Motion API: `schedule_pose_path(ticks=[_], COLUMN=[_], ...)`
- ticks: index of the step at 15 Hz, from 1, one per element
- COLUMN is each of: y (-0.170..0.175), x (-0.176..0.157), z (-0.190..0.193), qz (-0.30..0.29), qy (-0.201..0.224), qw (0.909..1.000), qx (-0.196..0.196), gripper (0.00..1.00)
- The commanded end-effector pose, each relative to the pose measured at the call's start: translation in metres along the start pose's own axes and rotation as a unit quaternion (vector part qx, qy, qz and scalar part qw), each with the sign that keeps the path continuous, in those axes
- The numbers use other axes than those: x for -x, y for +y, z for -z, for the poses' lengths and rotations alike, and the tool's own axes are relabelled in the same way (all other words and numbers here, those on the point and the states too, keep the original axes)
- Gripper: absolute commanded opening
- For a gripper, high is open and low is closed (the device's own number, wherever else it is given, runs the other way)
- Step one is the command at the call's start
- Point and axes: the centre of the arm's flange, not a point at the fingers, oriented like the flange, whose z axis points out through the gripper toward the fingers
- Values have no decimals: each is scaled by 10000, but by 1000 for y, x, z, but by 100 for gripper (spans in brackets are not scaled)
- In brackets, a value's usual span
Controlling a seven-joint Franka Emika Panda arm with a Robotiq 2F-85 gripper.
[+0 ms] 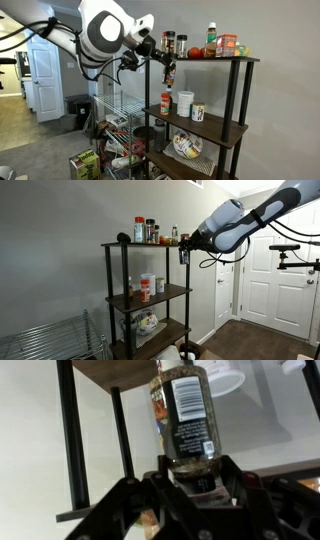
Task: Move the spice jar from the top shelf to the second one
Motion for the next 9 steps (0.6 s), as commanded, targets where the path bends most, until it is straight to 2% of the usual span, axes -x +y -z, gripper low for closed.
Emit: schedule_pose_path(ticks=[1,9], y=[17,39], x=[1,6], z=[3,-6], qz=[100,-13], qy=[-525,-1045], qw=[9985,9944], qx=[64,139], gripper=[29,29])
